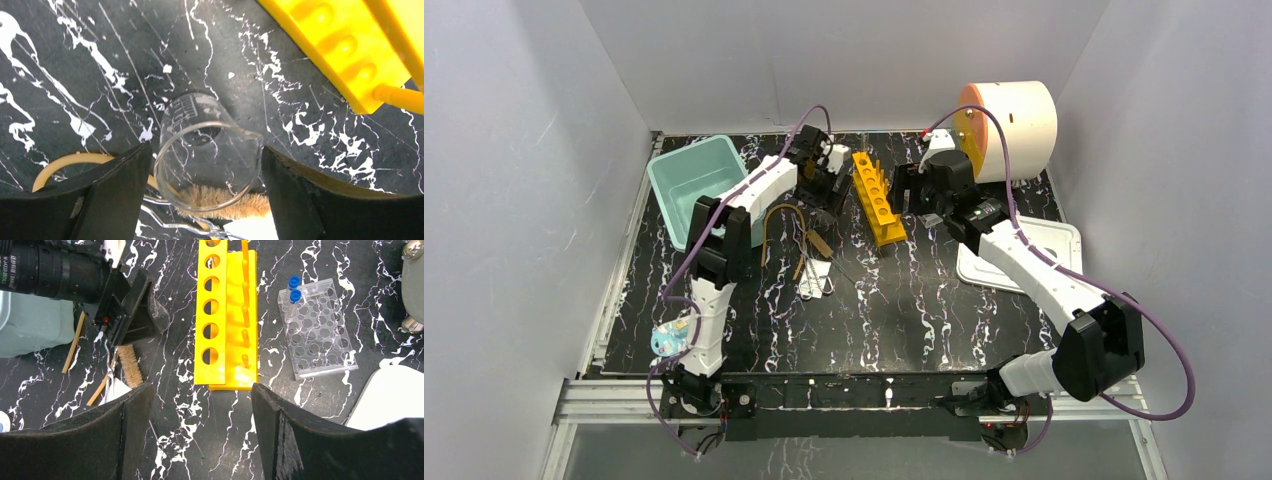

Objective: Organize the chemistry lab equipment

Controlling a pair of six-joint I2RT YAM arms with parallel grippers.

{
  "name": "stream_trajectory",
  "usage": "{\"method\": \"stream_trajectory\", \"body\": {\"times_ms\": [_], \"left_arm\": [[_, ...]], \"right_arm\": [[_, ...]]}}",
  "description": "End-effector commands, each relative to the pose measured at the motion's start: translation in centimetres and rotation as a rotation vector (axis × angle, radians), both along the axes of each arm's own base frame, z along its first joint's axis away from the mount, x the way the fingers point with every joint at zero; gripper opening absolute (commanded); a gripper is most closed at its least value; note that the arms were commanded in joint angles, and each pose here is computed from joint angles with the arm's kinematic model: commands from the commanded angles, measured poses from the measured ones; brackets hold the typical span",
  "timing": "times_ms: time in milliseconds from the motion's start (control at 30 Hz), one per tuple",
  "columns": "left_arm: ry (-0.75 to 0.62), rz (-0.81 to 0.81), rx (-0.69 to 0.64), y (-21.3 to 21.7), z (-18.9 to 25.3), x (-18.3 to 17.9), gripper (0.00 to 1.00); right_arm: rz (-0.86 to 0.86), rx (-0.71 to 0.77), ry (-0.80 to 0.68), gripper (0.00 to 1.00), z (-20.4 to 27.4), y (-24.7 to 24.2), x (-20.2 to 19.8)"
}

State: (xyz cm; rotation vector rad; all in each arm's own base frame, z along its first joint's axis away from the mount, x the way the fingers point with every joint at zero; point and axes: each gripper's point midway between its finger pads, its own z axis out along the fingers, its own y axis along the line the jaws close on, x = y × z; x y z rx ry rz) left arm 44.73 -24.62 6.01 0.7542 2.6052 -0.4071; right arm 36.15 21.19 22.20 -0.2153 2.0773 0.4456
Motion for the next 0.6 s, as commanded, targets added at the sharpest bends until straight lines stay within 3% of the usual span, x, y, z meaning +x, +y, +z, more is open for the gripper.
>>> {"method": "stream_trajectory", "body": {"times_ms": [0, 100, 367, 567], "left_arm": [[-0.147, -0.02, -0.011, -1.5, 2.5, 1.6, 0.76], [-0.168, -0.009, -0.004, -1.4, 2.5, 1.8, 0.72], [-0.167, -0.004, 0.047, -0.4, 2.3, 1.5, 0.43], [-0.228, 0.033, -0.032, -1.2, 7.5, 1.7, 0.32]], "right_arm": [[0.012, 0.029, -0.04, 0.8, 1.8, 0.2, 0.2], [0.011, 0.031, -0.041, 0.8, 1.9, 0.1, 0.0], [0.009, 0.027, -0.051, 0.8, 2.2, -0.2, -0.3], [0.019, 0.024, -0.051, 0.8, 2.2, -0.2, -0.4]]}}
